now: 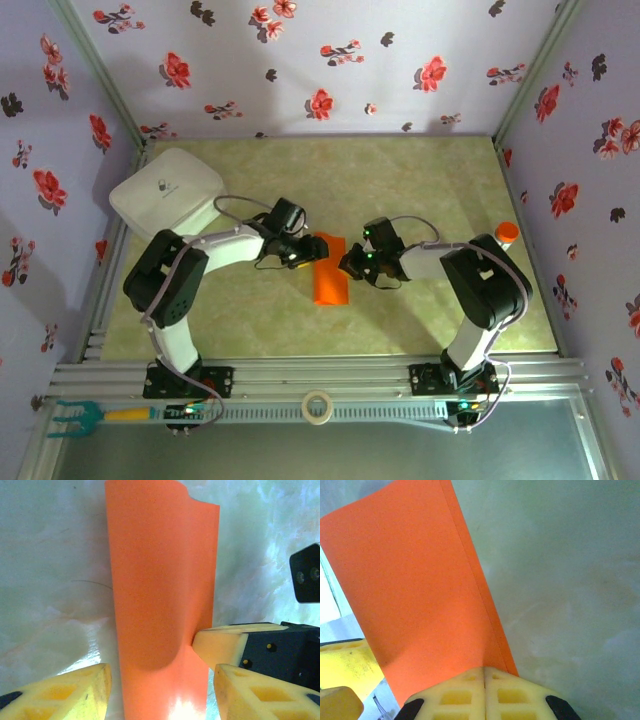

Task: Fold a paper plane with a square sheet of paper (pick it up from the middle)
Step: First fold the square sheet of paper in half at the center of the table.

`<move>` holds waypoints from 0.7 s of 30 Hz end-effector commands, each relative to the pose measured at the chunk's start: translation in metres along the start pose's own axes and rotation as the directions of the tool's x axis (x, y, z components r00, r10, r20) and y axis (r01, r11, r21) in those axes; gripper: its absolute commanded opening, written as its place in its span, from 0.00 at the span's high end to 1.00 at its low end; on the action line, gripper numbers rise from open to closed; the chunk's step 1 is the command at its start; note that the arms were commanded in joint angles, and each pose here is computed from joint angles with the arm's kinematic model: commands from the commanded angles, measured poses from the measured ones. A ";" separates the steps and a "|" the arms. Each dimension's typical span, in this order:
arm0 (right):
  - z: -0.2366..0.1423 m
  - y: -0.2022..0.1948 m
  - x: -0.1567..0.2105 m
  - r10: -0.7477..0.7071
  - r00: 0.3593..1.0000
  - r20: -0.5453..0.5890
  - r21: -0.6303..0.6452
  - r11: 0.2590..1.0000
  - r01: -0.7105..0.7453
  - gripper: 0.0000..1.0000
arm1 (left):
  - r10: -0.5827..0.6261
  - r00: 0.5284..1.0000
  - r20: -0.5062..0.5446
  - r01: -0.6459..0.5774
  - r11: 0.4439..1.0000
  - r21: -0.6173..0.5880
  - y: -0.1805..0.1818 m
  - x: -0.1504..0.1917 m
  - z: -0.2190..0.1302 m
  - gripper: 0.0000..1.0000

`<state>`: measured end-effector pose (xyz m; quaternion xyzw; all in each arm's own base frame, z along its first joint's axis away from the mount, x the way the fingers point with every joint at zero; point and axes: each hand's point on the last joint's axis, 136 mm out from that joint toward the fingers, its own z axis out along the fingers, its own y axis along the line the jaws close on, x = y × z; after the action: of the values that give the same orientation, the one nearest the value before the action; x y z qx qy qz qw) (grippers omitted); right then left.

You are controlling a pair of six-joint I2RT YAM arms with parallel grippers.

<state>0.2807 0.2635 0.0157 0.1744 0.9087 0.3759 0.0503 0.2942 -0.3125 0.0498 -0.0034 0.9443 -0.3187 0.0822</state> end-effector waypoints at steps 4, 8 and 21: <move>0.003 -0.042 0.009 0.091 0.996 0.018 0.137 0.986 -0.093 0.92 | -0.041 0.999 -0.011 0.041 0.999 0.003 0.005 0.003 0.003 0.42; 0.002 -0.041 0.009 0.091 0.996 0.023 0.133 0.987 -0.093 0.92 | -0.040 0.998 -0.039 0.040 0.999 0.008 0.007 0.008 0.008 0.44; 0.003 -0.037 0.008 0.084 0.996 0.017 0.123 0.989 -0.086 0.92 | -0.037 0.994 -0.099 0.038 0.999 0.007 0.010 0.015 0.019 0.51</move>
<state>0.2815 0.2632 0.0160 0.1854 0.9055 0.3781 0.0523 0.2856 -0.3147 0.0302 -0.0122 0.9467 -0.3188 0.0451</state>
